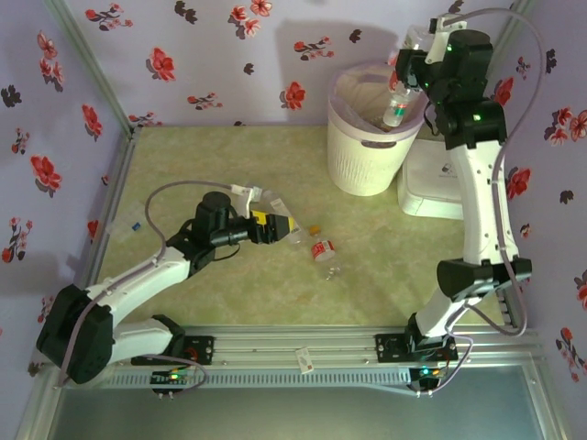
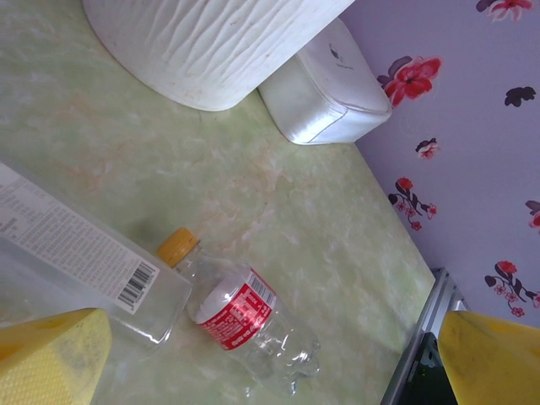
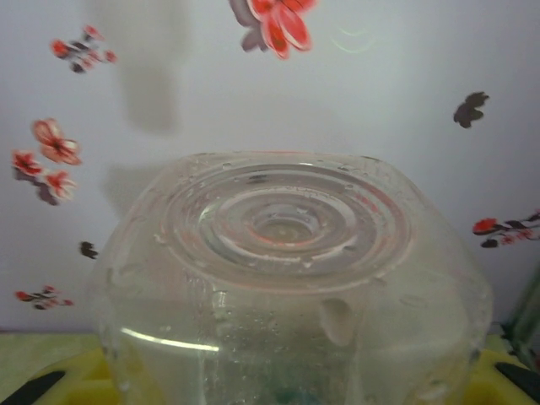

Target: Put the plastic bottles in the bin

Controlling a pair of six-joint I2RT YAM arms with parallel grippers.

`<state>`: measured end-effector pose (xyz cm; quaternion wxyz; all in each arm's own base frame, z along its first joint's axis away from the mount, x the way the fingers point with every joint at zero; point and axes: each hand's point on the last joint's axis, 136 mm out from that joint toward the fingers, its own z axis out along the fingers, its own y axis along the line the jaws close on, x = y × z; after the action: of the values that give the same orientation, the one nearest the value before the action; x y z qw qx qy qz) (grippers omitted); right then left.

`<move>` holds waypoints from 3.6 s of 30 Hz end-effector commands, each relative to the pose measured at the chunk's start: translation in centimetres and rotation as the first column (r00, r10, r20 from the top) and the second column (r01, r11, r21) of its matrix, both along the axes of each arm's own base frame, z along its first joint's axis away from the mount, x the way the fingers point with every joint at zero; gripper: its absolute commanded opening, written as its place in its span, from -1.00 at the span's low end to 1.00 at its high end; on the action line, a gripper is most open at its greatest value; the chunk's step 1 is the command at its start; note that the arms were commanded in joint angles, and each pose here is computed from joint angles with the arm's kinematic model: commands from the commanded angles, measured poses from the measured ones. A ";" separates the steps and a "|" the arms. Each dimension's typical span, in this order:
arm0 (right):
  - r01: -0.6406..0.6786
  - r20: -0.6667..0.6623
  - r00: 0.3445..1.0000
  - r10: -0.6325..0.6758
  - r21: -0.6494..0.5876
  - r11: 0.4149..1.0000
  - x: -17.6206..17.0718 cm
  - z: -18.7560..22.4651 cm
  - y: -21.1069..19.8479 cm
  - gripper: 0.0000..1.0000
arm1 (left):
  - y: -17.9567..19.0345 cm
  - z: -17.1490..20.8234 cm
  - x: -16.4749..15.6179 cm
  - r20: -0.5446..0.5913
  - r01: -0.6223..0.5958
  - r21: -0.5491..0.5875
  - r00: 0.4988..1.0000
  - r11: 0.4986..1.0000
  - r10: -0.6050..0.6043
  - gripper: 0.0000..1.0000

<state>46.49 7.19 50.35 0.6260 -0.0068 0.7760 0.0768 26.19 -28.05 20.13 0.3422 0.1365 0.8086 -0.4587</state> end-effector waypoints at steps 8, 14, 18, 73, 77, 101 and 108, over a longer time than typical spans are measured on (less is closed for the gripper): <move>0.127 -0.107 0.983 -0.149 -0.188 0.974 5.1 -4.7 -2.5 -0.73 | 1.5 0.1 -0.4 0.016 -0.040 0.025 0.999 0.999 0.040 0.99; 0.103 -0.195 0.969 -0.149 -0.229 0.968 7.5 -8.6 -2.1 -0.73 | 1.9 0.0 -0.6 0.013 -0.051 0.031 0.999 0.998 0.050 0.99; 0.081 -0.248 0.958 -0.143 -0.245 0.966 8.7 -11.0 -1.8 -0.72 | 2.1 0.0 -0.7 0.011 -0.056 0.035 0.998 0.998 0.056 0.99; -0.041 -0.378 0.925 -0.033 -0.186 0.982 8.8 -15.5 0.4 0.50 | 3.3 -3.2 1.0 -0.121 -0.197 0.091 0.971 0.976 0.207 0.99; -0.040 -0.342 0.939 -0.023 -0.175 0.984 6.8 -12.8 0.2 0.63 | 4.0 -3.9 2.1 -0.202 -0.308 0.077 0.927 0.948 0.317 0.99; -0.029 -0.212 0.977 0.009 -0.090 0.995 -5.6 -7.8 -0.8 0.80 | 3.9 -8.7 4.5 -0.270 -0.483 0.622 0.606 0.616 0.748 0.74; -0.011 -0.189 0.982 -0.011 -0.115 0.993 -6.6 -7.6 -1.3 0.80 | 0.0 -9.8 4.6 -0.266 -0.441 0.670 0.609 0.597 0.747 0.73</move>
<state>40.25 6.16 41.37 0.5258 -0.0435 0.8487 0.0364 31.75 -28.29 11.04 0.2029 -0.1871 0.9525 -0.1284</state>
